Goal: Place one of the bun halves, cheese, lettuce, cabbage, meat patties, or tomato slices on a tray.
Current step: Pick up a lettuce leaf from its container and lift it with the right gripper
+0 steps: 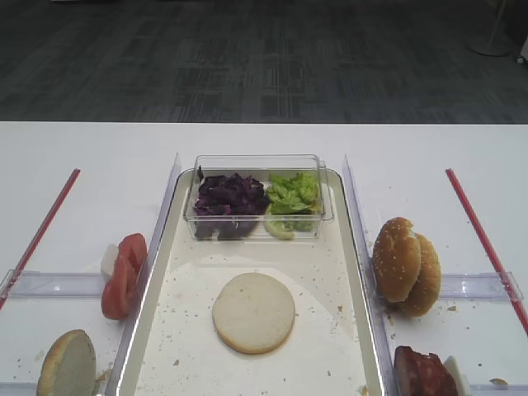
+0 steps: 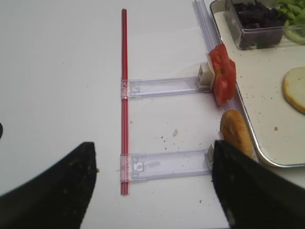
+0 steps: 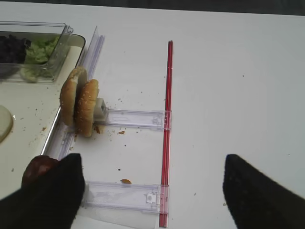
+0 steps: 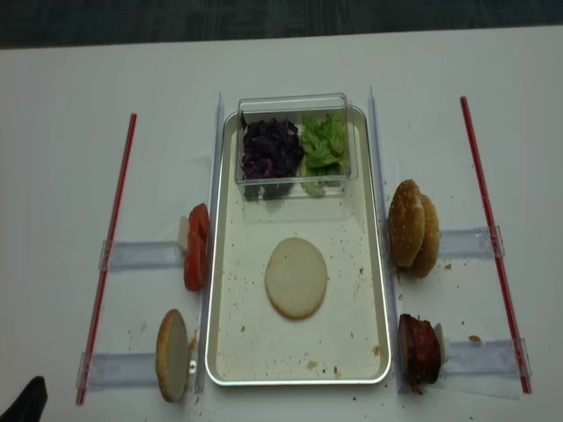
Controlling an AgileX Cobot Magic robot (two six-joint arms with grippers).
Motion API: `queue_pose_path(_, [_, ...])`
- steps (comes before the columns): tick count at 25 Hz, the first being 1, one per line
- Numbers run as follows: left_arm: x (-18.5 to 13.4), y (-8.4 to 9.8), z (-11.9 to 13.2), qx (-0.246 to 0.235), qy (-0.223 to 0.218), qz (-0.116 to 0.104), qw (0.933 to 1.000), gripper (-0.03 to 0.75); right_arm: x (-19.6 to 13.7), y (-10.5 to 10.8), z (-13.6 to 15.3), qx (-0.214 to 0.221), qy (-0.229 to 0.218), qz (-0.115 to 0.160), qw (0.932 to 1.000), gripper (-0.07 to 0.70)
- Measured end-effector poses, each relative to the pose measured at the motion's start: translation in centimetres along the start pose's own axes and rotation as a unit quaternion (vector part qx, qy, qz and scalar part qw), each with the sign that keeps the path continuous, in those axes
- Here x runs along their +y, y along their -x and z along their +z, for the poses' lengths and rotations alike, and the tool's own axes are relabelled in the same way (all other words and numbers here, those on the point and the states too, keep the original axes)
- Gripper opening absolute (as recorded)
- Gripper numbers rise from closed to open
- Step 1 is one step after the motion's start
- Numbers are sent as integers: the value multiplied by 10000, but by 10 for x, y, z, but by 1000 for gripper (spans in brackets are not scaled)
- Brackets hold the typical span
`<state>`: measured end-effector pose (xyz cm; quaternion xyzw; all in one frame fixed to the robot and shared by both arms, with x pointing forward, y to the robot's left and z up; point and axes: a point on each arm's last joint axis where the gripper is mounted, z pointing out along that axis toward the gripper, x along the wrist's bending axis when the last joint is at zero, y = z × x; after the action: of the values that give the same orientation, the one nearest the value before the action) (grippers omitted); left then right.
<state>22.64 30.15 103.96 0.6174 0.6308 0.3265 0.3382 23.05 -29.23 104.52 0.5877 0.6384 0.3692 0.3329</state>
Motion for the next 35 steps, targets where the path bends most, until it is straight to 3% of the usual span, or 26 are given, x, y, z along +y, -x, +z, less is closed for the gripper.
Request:
queue_pose_path(5, [0,0,0,0,0,0,10000,472,20,1,9,7,-358,33,9994,614])
queue_pose_path(10, [0,0,0,0,0,0,10000,472,51,4,31,33,-1069,94,9942,614])
queue_pose_path(20, [0,0,0,0,0,0,10000,468,102,5,68,173,-1683,246,9853,614])
queue_pose_path(35, [0,0,0,0,0,0,10000,459,184,16,203,234,-2780,380,9595,614])
